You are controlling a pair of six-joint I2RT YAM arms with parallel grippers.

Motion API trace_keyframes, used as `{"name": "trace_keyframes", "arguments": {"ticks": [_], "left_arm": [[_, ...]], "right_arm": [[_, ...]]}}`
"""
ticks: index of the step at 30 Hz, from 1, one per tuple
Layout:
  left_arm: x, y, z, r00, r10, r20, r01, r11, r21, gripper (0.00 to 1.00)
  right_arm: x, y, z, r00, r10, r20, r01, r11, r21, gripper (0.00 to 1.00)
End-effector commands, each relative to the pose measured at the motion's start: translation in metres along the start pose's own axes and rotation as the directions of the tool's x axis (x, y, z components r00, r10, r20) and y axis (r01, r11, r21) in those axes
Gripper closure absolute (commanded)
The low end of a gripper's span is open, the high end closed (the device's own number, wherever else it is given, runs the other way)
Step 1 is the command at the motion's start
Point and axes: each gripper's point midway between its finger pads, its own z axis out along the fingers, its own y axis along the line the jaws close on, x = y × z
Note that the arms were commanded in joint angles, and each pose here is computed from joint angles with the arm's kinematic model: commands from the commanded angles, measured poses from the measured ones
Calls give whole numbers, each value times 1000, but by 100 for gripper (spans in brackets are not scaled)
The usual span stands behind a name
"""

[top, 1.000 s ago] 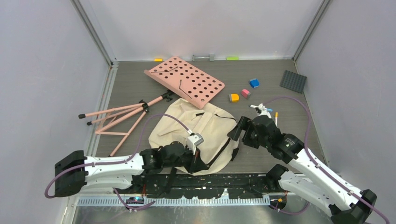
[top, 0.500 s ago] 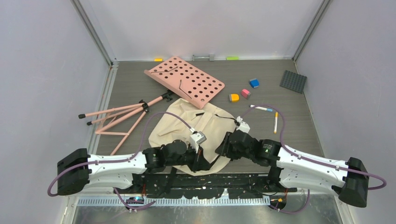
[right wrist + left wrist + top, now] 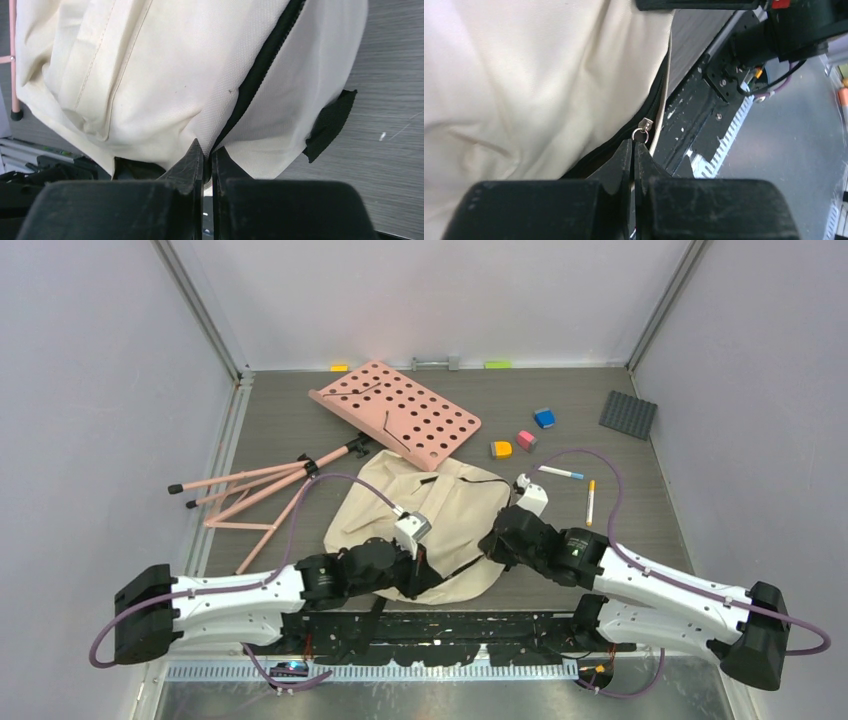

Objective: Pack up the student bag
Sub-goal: Zip the student bag at the center of the board.

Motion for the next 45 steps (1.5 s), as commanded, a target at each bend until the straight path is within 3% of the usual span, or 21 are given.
{"name": "trace_keyframes", "arguments": {"ticks": [1,10,14,16,18,20,22,24,28,36,40,42,45], "left_arm": [[-12,25,-17,997,-6,74,15,993,-120,100],[-5,50,-48,993,-7,115,29,982,-187,100],[-7,35,-49,993,3,116,9,994,-104,100],[-10,26,-46,993,18,115,-11,998,-64,100],[-13,19,-42,994,33,104,-28,999,-47,100],[-15,14,-36,995,37,91,-35,999,-29,100],[-15,8,-29,996,36,79,-36,999,-6,100],[-16,2,-21,997,31,68,-32,999,16,100],[-16,-4,-6,999,31,43,-32,999,28,100],[-14,-10,7,999,28,26,-30,998,61,100],[-15,-11,7,999,28,29,-30,998,63,100],[-16,-10,5,999,28,36,-30,998,60,100],[-16,-9,3,999,27,42,-30,998,55,100]], "right_arm": [[-45,-9,-9,989,-6,145,-2,998,56,100],[-61,-34,-28,980,-23,198,-3,991,130,100],[-64,-30,-31,980,-37,197,14,993,117,99],[-61,-26,-29,983,-44,176,25,994,108,94],[-58,-24,-27,987,-47,153,30,993,110,85],[-55,-23,-26,989,-41,139,26,994,110,61],[-51,-23,-26,992,-28,124,16,995,97,44],[-45,-21,-26,995,0,102,-9,997,81,33],[-25,-20,-26,997,56,51,-59,997,48,23],[22,17,-22,993,113,-14,-114,989,-91,22],[38,37,-17,992,128,-20,-130,983,-131,26],[46,45,-13,991,129,-30,-132,980,-146,35],[54,50,-7,992,117,-39,-122,983,-140,62]]}}
